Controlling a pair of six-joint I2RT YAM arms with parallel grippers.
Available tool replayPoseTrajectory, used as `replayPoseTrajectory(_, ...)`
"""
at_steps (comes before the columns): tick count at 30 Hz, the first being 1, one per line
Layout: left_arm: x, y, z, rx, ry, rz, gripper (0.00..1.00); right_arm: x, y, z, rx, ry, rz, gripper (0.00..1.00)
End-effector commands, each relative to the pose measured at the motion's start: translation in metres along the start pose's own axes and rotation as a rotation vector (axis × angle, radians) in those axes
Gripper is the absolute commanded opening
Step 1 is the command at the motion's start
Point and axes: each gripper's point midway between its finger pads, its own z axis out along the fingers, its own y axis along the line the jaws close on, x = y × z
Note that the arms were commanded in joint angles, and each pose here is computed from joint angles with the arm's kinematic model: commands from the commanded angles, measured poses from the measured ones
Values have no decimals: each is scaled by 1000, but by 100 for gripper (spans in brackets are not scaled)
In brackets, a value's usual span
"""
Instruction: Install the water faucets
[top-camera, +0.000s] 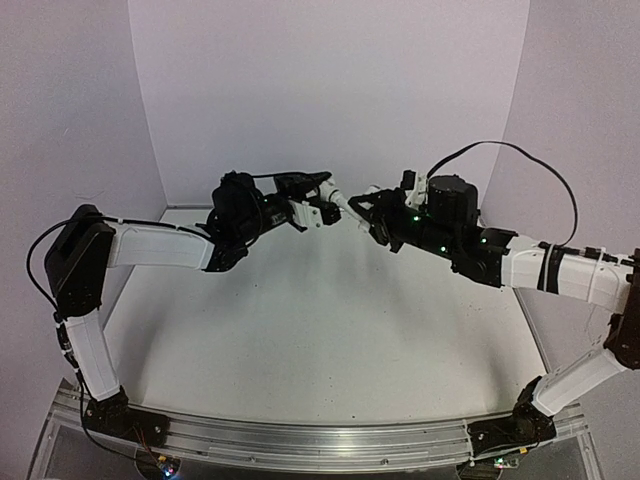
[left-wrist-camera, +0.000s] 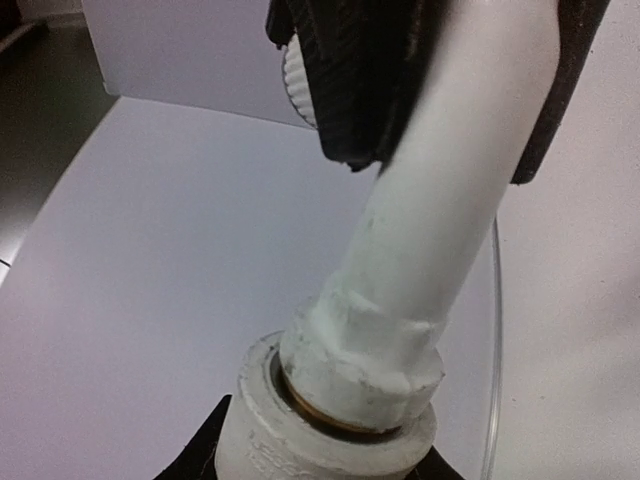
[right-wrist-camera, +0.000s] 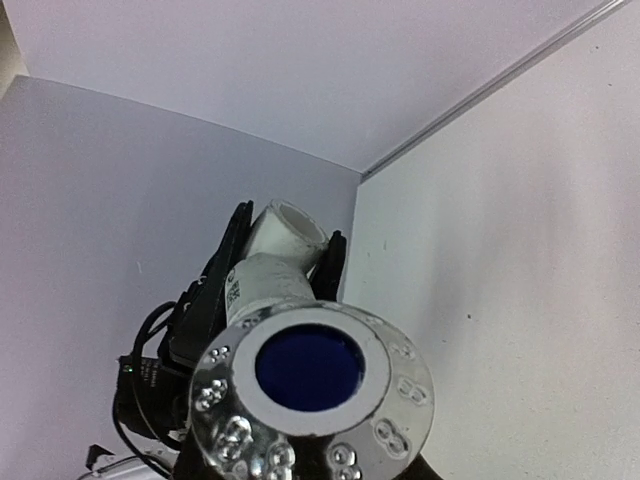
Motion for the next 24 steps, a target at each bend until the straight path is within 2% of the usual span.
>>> replayPoseTrajectory(1,-6,161,-26,-487,-15,257,0,59,10,-18,23,228,91,0)
replayPoseTrajectory(3,-6,152,-30,-461,-25,222,0,54,13,-22,33,217,26,2)
replayPoseTrajectory(5,-2,139,-34,-431,-18,157,0,50,20,-25,36,214,-42,9)
replayPoseTrajectory(9,17,122,-47,-418,70,-58,0,44,17,-38,102,224,-217,40)
replayPoseTrajectory(12,32,115,-68,-444,130,-326,0,37,18,-54,106,208,-364,64)
replayPoseTrajectory(15,50,96,-96,-478,189,-679,0,29,22,-68,95,172,-491,84)
replayPoseTrajectory(17,52,71,-110,-421,217,-886,0,24,28,-77,72,155,-597,90)
replayPoseTrajectory(19,51,41,-113,-302,268,-1086,0,20,32,-82,62,139,-684,92)
replayPoseTrajectory(22,39,4,-111,-83,356,-1360,0,18,33,-87,62,132,-803,93)
replayPoseTrajectory(24,23,-23,-113,99,420,-1491,0,20,31,-87,53,146,-882,93)
